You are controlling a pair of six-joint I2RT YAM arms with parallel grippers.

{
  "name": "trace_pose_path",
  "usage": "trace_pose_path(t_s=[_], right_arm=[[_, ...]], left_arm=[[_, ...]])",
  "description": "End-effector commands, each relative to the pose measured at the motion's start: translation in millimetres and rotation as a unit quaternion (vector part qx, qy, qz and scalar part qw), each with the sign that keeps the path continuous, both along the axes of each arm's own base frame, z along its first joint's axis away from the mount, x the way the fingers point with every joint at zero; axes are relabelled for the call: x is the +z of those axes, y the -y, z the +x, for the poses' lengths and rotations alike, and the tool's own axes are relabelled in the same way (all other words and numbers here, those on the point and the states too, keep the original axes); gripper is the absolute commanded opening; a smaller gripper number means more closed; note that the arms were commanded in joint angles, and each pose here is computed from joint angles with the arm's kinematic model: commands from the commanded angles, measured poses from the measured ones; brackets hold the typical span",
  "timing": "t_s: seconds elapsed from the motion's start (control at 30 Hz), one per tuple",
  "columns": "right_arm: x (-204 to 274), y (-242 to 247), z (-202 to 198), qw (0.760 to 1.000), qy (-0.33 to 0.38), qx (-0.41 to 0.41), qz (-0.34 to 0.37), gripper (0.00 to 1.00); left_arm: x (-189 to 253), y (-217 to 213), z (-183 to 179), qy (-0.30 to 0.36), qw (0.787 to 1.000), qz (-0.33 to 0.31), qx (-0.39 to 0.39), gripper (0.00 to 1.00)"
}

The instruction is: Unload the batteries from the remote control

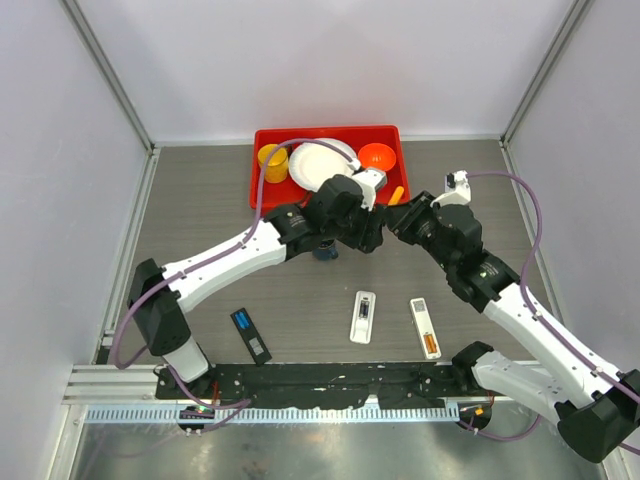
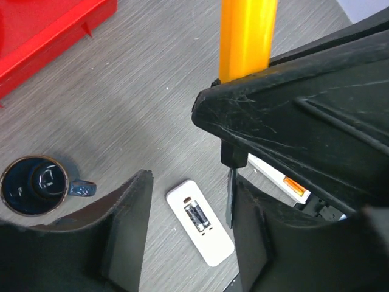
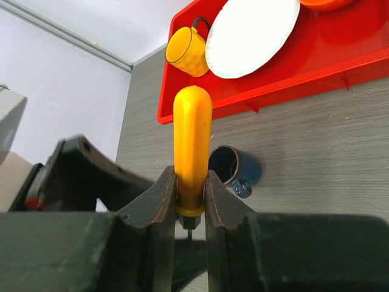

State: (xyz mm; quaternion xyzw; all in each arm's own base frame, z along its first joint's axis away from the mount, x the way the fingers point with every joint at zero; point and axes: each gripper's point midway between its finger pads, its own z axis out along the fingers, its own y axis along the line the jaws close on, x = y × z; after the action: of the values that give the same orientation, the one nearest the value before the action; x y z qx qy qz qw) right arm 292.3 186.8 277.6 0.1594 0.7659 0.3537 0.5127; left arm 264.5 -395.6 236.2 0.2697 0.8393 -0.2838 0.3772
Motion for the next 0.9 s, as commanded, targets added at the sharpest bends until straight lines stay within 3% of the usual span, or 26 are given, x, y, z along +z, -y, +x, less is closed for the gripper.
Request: trace_pose_path(t_s=[0.0,0.07,0.1,0.13,0.27,0.33,0.47,0.5,0.57,0.6,0.63,0.7,0.87], right_arm=[[37.8,-1.5,-1.0,0.999,0.039,0.001,0.038,0.01],[38.7,-2.0,-2.3,0.998,0.039,0.005,0.038,0.01],[36.5,-2.0,-2.3,0.999,0.038,0.005,0.037,0.01],[35.4,-2.1,-3.0,0.999,0.036,0.006,0.036,0.01],[33.9,-8.5,-8.7,0.998,0.047,0.036,0.026,0.02],[32.3,-11.1,-9.5,0.997,0.055,0.048,0.014,0.08],[22.1,-12.0,-7.7,0.997,0.048,0.054,-0.009,0.38],[17.5,-10.6,-6.0,0.998,0.043,0.052,-0.018,0.52],[14.1,-9.7,-4.9,0.998,0.037,0.053,-0.025,0.67],[13.4,-9.1,-4.5,0.998,0.037,0.053,-0.028,0.83],[15.2,-9.0,-5.1,0.997,0.041,0.056,-0.031,0.89],[19.9,-10.8,-8.0,0.995,0.055,0.071,-0.038,0.97],[49.4,-15.1,-19.4,0.986,0.123,0.111,-0.037,1.0]], left_arm=[[19.4,12.3,12.4,0.036,0.999,-0.022,-0.001,0.39],[19.6,12.4,14.1,0.037,0.999,-0.024,0.004,0.22],[21.0,12.2,14.3,0.039,0.999,-0.025,0.005,0.07],[22.1,11.0,14.5,0.041,0.999,-0.025,0.007,0.01],[23.8,3.8,15.3,0.043,0.999,-0.029,0.015,0.0],[22.9,-4.5,19.4,0.032,0.998,-0.036,0.03,0.0],[11.5,-21.6,23.5,-0.018,0.997,-0.068,0.039,0.0],[11.0,-31.3,32.8,-0.033,0.994,-0.083,0.058,0.0],[7.8,-40.6,30.8,-0.055,0.991,-0.108,0.054,0.0],[6.6,-52.1,39.4,-0.066,0.988,-0.119,0.074,0.0],[10.4,-59.1,39.6,-0.069,0.986,-0.129,0.079,0.0],[4.9,-73.2,42.3,-0.08,0.984,-0.138,0.083,0.0],[21.5,-88.1,25.7,-0.076,0.982,-0.168,0.049,0.0]])
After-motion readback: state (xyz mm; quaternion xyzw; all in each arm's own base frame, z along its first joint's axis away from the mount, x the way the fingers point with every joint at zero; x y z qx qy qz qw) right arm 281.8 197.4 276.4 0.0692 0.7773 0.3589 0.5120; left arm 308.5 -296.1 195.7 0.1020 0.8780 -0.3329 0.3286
